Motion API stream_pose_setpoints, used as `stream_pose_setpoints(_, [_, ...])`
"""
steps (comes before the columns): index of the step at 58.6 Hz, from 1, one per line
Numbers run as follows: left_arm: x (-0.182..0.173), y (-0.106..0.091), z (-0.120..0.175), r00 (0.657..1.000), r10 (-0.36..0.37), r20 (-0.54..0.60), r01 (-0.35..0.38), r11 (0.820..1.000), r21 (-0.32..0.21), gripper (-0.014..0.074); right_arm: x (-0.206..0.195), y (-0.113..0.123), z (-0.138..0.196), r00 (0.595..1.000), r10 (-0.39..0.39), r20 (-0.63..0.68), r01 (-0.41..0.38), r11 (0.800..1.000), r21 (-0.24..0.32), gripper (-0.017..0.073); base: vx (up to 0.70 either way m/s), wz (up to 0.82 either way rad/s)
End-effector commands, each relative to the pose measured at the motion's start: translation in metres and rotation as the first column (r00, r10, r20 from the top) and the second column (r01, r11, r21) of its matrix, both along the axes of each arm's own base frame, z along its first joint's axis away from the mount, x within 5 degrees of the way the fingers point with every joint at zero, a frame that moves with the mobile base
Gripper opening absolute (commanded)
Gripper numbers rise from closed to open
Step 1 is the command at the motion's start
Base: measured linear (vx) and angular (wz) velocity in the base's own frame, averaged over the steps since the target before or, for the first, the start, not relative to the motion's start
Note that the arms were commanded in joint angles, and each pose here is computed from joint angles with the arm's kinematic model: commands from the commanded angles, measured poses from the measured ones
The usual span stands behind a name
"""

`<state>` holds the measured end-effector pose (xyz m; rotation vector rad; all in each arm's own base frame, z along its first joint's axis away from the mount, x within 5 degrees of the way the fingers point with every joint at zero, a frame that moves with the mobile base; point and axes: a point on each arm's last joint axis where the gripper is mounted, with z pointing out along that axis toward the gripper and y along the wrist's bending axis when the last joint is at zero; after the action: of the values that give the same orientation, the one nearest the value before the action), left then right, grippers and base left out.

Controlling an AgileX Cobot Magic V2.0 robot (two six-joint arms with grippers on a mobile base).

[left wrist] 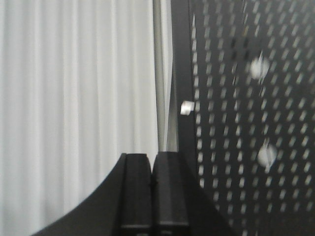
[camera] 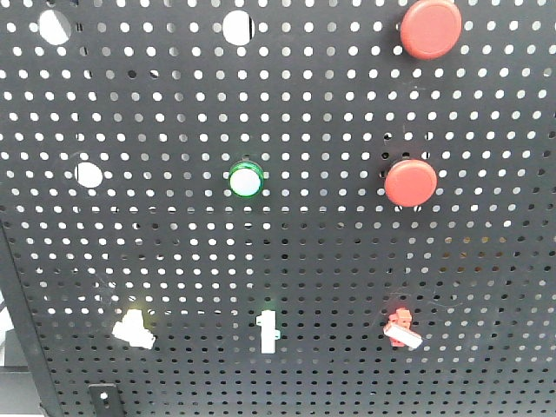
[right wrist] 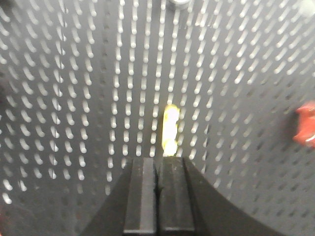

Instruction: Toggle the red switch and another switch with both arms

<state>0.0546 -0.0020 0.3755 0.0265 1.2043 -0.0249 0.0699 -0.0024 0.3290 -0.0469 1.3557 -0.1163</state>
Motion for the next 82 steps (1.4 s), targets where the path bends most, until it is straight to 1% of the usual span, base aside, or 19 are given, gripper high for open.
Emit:
stream_pose_setpoints(1, [0.016,-0.001,0.007,0.999,-0.005,-0.034,0.004,1.0,-0.011,0.0002,0.007,0.0,0.016,0.997,-0.003,0.077,0.005,1.0,-0.016,-0.0006,0.0,0.0])
stream_pose_setpoints(7, [0.032,-0.001,-0.002,0.99,-0.001,-0.142,0.0,1.0,-0.009,0.0002,0.016,-0.001,0.013,0.999,-0.003,0.038,0.004,1.0,-0.015,-0.0006,0.0,0.0])
stream_pose_setpoints(14, [0.043,-0.002,-0.007,0.981,-0.013,-0.196,0.012,1.0,-0.008,0.0002,0.021,-0.001,0.011,1.0,-0.003,0.018,0.004,1.0,-0.013,-0.0006,0.0,0.0])
stream_pose_setpoints(19, [0.05,-0.006,-0.01,0.973,-0.046,-0.225,0.044,0.999,-0.014,0.0002,0.021,-0.001,0.011,1.0,-0.003,0.018,0.004,1.0,-0.013,-0.0006,0.0,0.0])
stream_pose_setpoints(25, [0.061,-0.014,-0.016,0.957,-0.104,-0.269,0.104,0.994,-0.016,0.0002,0.021,-0.001,0.011,1.0,-0.003,0.018,0.004,1.0,-0.013,-0.0006,0.0,0.0])
stream_pose_setpoints(32, [0.072,-0.029,-0.021,0.933,-0.196,-0.302,0.203,0.979,-0.009,0.0002,0.021,-0.001,0.011,1.0,-0.003,0.018,0.004,1.0,-0.013,-0.0006,0.0,0.0])
stream_pose_setpoints(37, [0.082,-0.041,-0.026,0.911,-0.247,-0.33,0.269,0.963,0.021,0.0002,0.021,-0.001,0.011,1.0,-0.003,0.018,0.004,1.0,-0.013,-0.0006,0.0,0.0])
stream_pose_setpoints(40, [0.089,-0.05,-0.03,0.899,-0.277,-0.339,0.309,0.95,0.044,0.0002,0.021,-0.001,0.011,1.0,-0.003,0.018,0.004,1.0,-0.013,-0.0006,0.0,0.0])
stream_pose_setpoints(43, [0.096,-0.058,-0.032,0.892,-0.302,-0.336,0.341,0.938,0.062,0.0002,0.021,-0.001,0.011,1.0,-0.003,0.015,0.003,1.0,-0.01,-0.0006,0.0,0.0])
stream_pose_setpoints(49, [0.107,-0.072,-0.034,0.882,-0.349,-0.316,0.386,0.921,0.061,0.0002,0.021,-0.001,0.011,1.0,-0.003,0.013,0.003,1.0,-0.01,-0.0006,0.0,0.0])
stream_pose_setpoints(52, [0.111,-0.075,-0.034,0.883,-0.361,-0.3,0.395,0.917,0.06,0.0002,0.021,-0.001,0.011,1.0,-0.003,0.014,0.003,1.0,-0.01,-0.0006,0.0,0.0])
stream_pose_setpoints(56, [0.117,-0.079,-0.034,0.882,-0.364,-0.301,0.398,0.915,0.06,0.0002,0.021,-0.001,0.011,1.0,-0.003,0.014,0.003,1.0,-0.01,-0.0006,0.0,0.0])
stream_pose_setpoints(66, [0.13,-0.085,-0.032,0.875,-0.36,-0.322,0.399,0.915,0.06,0.0002,0.021,-0.001,0.011,1.0,-0.003,0.013,0.003,1.0,-0.009,-0.0006,0.0,0.0])
stream_pose_setpoints(68, [0.132,-0.086,-0.032,0.873,-0.363,-0.325,0.4,0.915,0.05,0.0002,0.021,-0.001,0.011,1.0,-0.003,0.013,0.003,1.0,-0.009,-0.0006,0.0,0.0])
stream_pose_setpoints(76, [0.14,-0.089,-0.033,0.867,-0.361,-0.343,0.4,0.915,0.05,0.0002,0.021,-0.001,0.011,1.0,-0.003,0.013,0.003,1.0,-0.009,-0.0006,0.0,0.0])
stream_pose_setpoints(82, [0.141,-0.09,-0.037,0.856,-0.354,-0.376,0.4,0.915,0.051,0.0002,0.021,-0.001,0.011,1.0,-0.003,0.013,0.003,1.0,-0.009,-0.0006,0.0,0.0])
